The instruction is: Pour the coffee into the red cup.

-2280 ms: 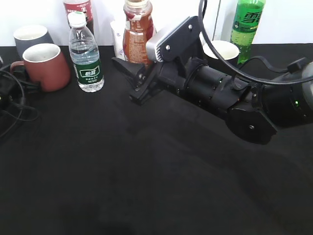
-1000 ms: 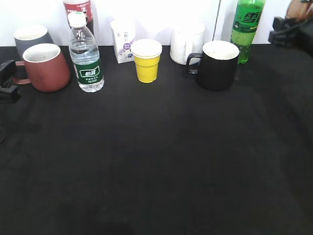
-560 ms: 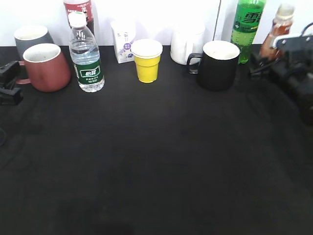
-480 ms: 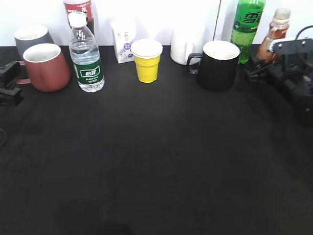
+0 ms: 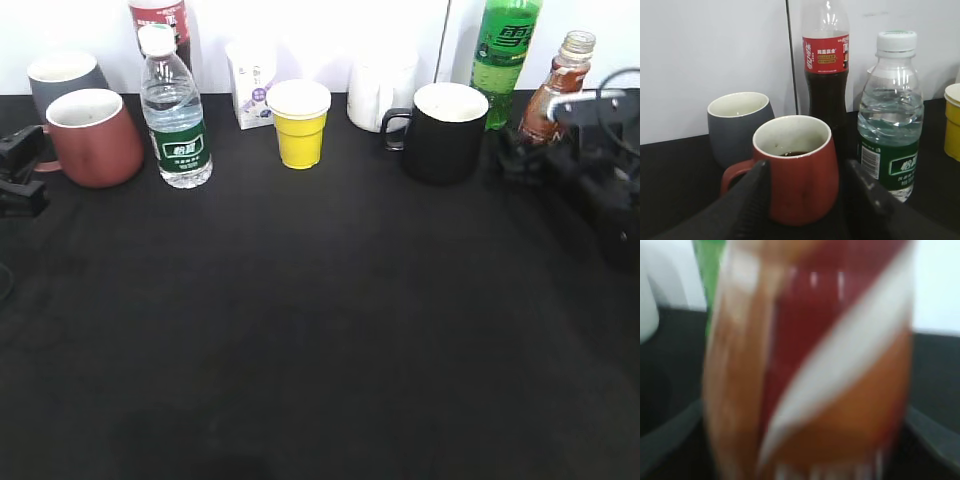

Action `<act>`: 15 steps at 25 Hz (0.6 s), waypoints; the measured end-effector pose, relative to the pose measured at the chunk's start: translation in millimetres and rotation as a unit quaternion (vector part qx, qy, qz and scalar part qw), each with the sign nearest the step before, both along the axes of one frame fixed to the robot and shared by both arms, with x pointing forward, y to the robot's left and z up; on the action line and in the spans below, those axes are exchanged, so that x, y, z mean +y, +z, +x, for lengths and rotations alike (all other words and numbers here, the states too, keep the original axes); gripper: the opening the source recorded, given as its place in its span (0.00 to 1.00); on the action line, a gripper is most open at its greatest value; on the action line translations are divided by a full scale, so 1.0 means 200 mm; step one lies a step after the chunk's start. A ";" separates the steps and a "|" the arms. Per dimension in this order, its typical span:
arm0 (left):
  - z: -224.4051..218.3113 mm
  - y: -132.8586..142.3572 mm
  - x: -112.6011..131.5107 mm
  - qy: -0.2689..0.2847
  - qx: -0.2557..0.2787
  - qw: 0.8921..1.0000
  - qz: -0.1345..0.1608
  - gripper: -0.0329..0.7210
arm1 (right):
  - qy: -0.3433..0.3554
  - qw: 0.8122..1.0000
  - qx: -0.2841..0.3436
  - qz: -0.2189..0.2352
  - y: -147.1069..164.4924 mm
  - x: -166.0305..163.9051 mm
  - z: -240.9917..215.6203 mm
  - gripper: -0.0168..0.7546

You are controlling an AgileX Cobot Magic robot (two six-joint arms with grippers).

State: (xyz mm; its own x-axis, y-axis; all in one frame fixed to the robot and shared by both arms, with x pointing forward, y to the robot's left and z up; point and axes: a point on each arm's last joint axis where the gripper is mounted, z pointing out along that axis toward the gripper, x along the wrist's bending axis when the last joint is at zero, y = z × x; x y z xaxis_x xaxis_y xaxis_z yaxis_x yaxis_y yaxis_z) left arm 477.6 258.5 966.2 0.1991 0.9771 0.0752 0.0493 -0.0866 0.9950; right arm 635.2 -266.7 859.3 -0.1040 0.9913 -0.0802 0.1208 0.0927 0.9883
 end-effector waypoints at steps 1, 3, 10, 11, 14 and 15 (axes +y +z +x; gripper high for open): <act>0.00 0.00 0.00 -0.001 0.000 1.000 0.001 0.52 | 0.000 1.000 0.003 0.000 0.00 0.00 -0.03 0.86; 0.00 0.00 -0.01 -0.011 -0.001 1.000 0.006 0.52 | -0.005 1.000 0.002 0.002 -0.01 -0.01 -0.10 0.86; -0.03 0.04 -0.04 -0.030 0.006 0.999 0.012 0.52 | -0.021 0.999 -0.025 0.010 0.25 -0.04 -0.26 0.85; -0.05 0.05 -0.04 -0.029 0.019 0.999 0.016 0.52 | -0.020 1.000 -0.012 0.010 0.32 -0.04 -0.27 0.84; -0.05 0.07 -0.03 -0.021 0.142 0.988 0.048 0.52 | 0.006 0.995 0.102 -0.008 0.43 -0.02 -0.35 0.79; -0.04 0.11 -0.02 -0.016 0.193 0.979 0.061 0.52 | 0.006 0.989 0.148 -0.013 0.46 -0.02 -0.38 0.78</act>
